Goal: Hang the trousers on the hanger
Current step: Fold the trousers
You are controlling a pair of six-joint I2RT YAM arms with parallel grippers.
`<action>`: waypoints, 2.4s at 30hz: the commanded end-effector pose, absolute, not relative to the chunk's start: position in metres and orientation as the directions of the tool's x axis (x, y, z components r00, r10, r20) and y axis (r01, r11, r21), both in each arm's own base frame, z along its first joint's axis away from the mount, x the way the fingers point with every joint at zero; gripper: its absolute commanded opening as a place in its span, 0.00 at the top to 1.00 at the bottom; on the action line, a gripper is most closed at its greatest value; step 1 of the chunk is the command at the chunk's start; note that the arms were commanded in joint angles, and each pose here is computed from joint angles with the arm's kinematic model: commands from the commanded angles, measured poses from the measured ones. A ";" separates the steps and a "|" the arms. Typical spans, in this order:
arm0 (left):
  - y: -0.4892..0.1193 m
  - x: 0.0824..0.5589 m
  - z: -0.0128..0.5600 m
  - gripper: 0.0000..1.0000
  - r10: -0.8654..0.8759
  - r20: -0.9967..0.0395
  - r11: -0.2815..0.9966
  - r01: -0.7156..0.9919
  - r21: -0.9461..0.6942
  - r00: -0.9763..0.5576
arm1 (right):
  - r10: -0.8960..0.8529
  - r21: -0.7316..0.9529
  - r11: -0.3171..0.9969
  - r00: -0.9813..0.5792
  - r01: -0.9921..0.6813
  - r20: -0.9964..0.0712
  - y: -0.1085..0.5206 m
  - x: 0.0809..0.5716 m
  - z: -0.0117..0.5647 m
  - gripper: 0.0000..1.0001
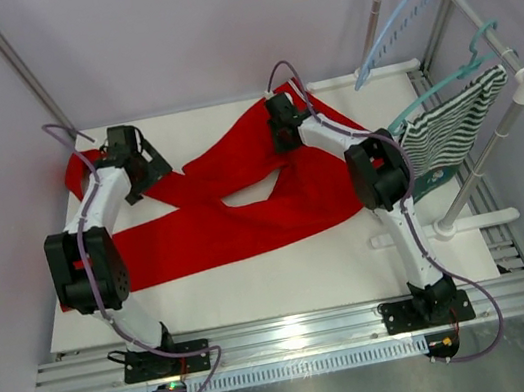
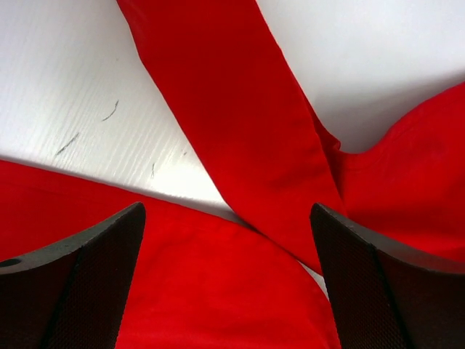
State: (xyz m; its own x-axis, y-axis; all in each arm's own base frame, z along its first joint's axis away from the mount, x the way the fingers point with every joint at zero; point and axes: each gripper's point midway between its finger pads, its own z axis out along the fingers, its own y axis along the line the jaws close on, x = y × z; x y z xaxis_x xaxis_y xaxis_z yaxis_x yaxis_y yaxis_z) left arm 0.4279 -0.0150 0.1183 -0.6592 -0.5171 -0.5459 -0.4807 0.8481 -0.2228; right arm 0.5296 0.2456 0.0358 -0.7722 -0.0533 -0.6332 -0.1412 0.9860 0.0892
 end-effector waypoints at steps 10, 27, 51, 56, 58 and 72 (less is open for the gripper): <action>0.021 0.467 0.112 0.06 -0.557 -0.547 0.812 -0.548 -0.201 -0.626 | 0.289 0.020 0.926 -0.675 0.376 -0.679 0.117 0.511 0.062 0.96; 0.048 0.489 0.115 0.02 -0.645 -0.547 0.708 -0.687 -0.163 -0.534 | 0.342 0.084 0.917 -0.658 0.390 -0.671 0.122 0.509 0.060 0.96; 0.066 0.378 0.066 0.79 -0.760 -0.460 0.561 -0.821 -0.106 -0.459 | 0.361 0.118 0.915 -0.655 0.385 -0.663 0.126 0.506 0.064 0.96; 0.078 0.383 0.090 0.38 -0.731 -0.532 0.558 -0.823 -0.106 -0.427 | 0.381 0.147 0.912 -0.657 0.383 -0.650 0.131 0.504 0.063 0.96; 0.083 0.386 0.103 0.36 -0.718 -0.548 0.557 -0.826 -0.084 -0.429 | 0.380 0.150 0.913 -0.659 0.380 -0.649 0.131 0.504 0.063 0.96; 0.082 0.433 0.096 0.39 -0.673 -0.519 0.645 -0.762 -0.061 -0.527 | 0.300 0.234 0.953 -0.722 0.194 -0.623 0.162 0.498 0.089 0.69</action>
